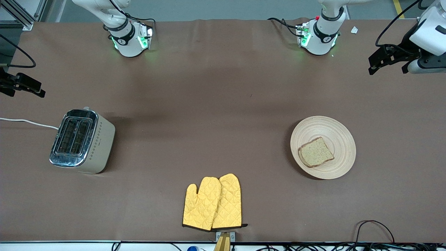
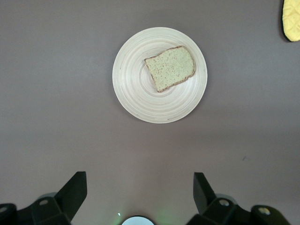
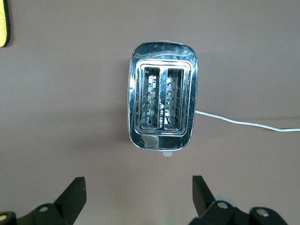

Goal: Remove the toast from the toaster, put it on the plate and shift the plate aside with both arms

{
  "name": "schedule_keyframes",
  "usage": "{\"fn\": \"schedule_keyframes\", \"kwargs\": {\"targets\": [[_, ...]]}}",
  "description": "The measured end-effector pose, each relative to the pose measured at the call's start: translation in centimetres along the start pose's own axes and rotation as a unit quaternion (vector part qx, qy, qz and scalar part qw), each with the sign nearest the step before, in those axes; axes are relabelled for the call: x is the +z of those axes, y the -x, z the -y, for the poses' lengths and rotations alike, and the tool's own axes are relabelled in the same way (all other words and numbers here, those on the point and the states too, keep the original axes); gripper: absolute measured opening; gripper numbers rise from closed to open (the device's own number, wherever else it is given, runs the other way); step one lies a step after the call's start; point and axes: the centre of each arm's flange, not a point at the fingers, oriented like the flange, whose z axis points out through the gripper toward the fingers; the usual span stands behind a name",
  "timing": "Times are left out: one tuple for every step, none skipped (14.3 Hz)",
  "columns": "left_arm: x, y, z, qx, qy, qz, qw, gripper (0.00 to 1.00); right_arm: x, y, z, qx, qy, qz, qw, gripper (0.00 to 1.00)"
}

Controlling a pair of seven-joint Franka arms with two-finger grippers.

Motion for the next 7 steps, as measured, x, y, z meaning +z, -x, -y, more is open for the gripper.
{"fn": "schedule_keyframes", "kwargs": {"targets": [[-0.12, -0.04, 0.18, 0.005, 0.000, -0.003, 1.000, 1.00, 0.00, 0.00, 0.00, 0.000, 0.000, 0.000, 1.000, 1.00], [-0.14, -0.18, 0.41, 0.007, 0.001, -0.006, 1.000, 1.00, 0.00, 0.00, 0.00, 0.000, 0.000, 0.000, 1.000, 1.00], [-0.17, -0.37, 0.60, 0.009, 0.002, -0.008, 1.000, 1.00, 0.00, 0.00, 0.00, 0.000, 0.000, 0.000, 1.000, 1.00], [-0.20, -0.55, 0.71, 0.011, 0.002, -0.010, 1.000, 1.00, 0.00, 0.00, 0.00, 0.000, 0.000, 0.000, 1.000, 1.00], [-0.22, -0.68, 0.77, 0.011, 0.003, -0.011, 1.000, 1.00, 0.00, 0.00, 0.00, 0.000, 0.000, 0.000, 1.000, 1.00], [-0.25, -0.80, 0.78, 0.011, 0.003, -0.011, 1.000, 1.00, 0.00, 0.00, 0.00, 0.000, 0.000, 0.000, 1.000, 1.00], [-0.27, -0.91, 0.78, 0.011, 0.003, -0.012, 1.000, 1.00, 0.00, 0.00, 0.00, 0.000, 0.000, 0.000, 1.000, 1.00]]}}
